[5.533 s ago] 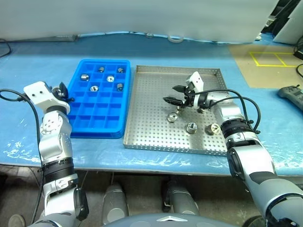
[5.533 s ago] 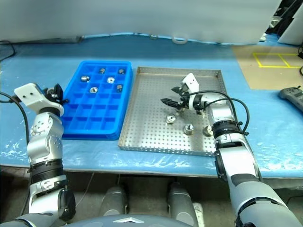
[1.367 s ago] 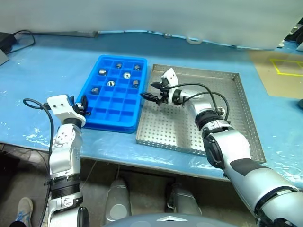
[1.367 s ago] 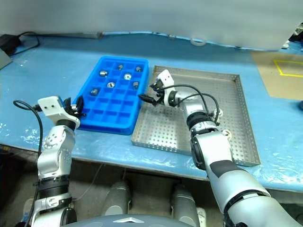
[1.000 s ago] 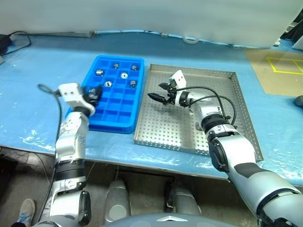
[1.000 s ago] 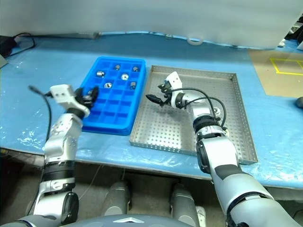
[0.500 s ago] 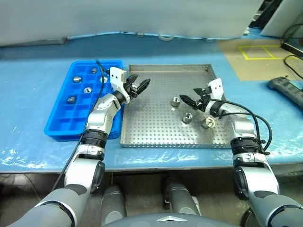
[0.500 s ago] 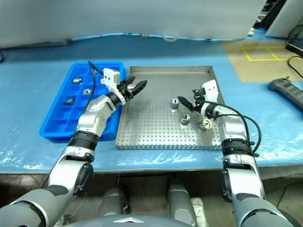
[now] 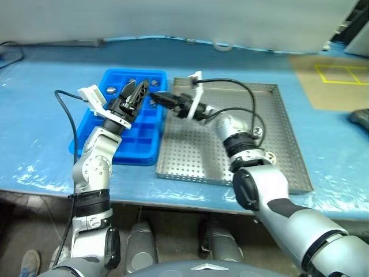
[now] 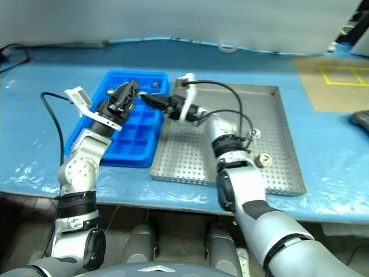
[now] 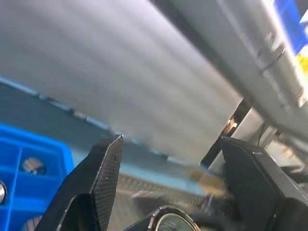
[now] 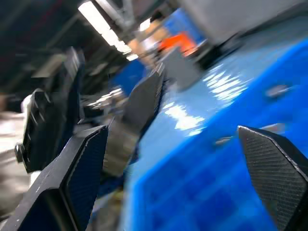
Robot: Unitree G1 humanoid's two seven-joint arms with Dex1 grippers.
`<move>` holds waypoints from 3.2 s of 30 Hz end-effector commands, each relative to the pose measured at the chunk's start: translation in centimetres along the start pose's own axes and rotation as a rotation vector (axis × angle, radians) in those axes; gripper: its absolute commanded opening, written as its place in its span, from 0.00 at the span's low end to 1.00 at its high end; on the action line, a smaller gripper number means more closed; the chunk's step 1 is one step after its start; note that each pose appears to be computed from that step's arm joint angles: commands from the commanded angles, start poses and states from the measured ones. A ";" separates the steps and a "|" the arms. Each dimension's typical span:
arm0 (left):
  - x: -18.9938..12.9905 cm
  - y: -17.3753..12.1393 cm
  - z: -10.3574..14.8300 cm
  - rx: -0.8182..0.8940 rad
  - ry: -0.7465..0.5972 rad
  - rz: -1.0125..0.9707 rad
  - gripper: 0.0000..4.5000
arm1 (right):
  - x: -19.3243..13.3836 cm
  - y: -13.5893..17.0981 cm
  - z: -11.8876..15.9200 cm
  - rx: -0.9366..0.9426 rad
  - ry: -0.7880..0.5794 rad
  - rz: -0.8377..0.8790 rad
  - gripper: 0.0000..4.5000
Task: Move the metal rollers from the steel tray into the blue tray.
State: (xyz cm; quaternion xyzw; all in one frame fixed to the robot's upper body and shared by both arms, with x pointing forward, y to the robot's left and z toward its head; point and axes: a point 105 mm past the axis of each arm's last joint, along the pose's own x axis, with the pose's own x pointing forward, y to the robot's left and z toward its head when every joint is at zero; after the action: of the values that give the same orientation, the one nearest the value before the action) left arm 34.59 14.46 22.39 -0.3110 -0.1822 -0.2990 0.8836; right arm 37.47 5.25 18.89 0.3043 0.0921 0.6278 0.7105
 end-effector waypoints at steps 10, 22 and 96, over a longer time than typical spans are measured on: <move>0.6 -2.3 -2.6 0.064 0.157 -0.150 0.78 | 0.1 3.1 0.3 0.224 -0.079 0.143 1.00; -0.5 -1.2 -3.7 0.158 0.225 -0.104 0.79 | -0.4 3.9 1.2 0.246 -0.198 0.175 0.38; -17.4 5.5 6.8 0.704 -0.135 0.909 0.79 | 14.2 5.1 -6.5 -0.903 0.307 -0.197 0.39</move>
State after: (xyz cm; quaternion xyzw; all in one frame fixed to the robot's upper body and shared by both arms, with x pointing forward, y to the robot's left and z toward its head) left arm 24.09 29.80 15.38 -0.0769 -0.1620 0.2172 0.9595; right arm 41.13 9.33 15.60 -0.1716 0.0120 0.4505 0.8760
